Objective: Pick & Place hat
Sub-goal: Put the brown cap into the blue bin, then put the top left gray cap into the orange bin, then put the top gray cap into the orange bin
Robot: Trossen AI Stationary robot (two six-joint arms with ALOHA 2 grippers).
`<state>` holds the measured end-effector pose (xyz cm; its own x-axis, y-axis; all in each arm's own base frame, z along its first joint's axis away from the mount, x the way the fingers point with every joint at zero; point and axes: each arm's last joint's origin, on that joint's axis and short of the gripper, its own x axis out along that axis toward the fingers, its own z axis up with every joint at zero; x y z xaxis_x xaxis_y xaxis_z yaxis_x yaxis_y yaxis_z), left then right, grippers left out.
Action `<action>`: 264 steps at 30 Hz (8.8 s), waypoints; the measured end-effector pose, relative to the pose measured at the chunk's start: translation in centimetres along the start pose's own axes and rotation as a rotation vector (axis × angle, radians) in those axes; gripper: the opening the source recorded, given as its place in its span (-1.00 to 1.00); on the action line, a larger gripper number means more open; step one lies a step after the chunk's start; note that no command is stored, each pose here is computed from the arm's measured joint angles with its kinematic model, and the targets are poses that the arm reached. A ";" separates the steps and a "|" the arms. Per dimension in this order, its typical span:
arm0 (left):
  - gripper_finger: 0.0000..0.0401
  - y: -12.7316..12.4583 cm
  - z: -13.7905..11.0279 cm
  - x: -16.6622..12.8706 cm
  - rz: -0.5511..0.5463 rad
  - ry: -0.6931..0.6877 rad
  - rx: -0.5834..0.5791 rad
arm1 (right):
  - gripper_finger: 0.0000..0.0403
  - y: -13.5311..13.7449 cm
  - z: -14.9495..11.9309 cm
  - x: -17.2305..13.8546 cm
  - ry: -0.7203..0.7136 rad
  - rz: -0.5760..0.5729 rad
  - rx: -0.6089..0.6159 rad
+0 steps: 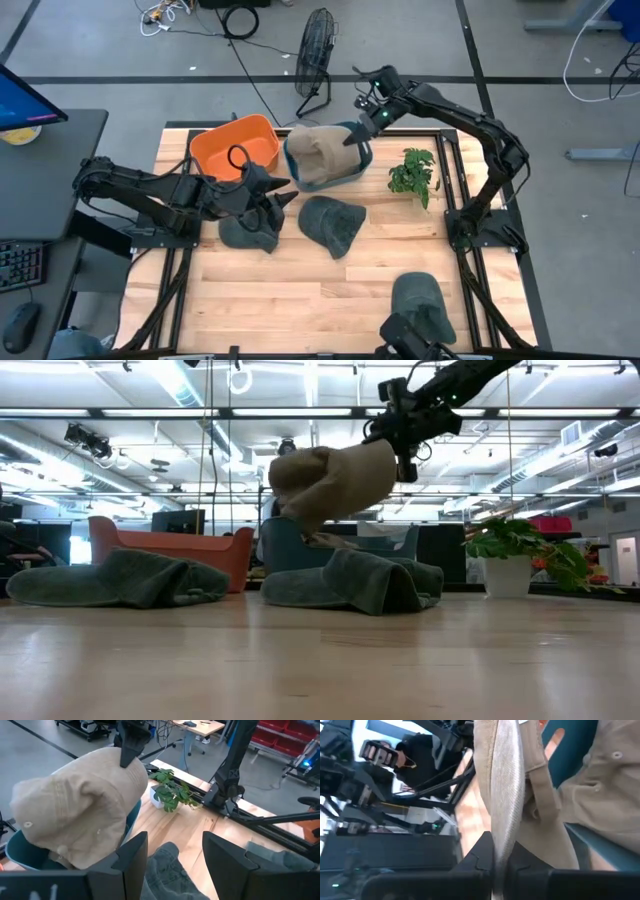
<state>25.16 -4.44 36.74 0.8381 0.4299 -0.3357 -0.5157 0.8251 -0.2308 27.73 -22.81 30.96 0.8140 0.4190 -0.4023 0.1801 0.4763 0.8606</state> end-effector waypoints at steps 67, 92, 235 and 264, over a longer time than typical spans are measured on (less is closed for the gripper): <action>-0.04 -0.1 -0.1 0.0 -0.017 0.011 -0.031 | -0.93 -1.5 -0.1 6.4 -0.025 -0.867 -0.526; -0.04 0.0 -0.2 0.0 -0.009 0.027 -0.007 | -0.96 -3.5 -0.9 9.8 0.040 -0.903 -0.408; -0.88 23.7 -8.2 4.9 1.227 0.319 -0.677 | -0.04 13.7 -14.7 10.2 0.220 -0.655 -0.612; -0.23 23.6 -5.4 3.8 1.117 0.522 -0.736 | -0.04 13.7 -14.7 10.2 0.222 -0.653 -0.612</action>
<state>15.26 14.69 25.05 -0.1368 0.4001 -0.9062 -0.9562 -0.2922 0.0153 30.40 -0.66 34.07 0.5174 0.0313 -0.8552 0.1922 0.9696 0.1518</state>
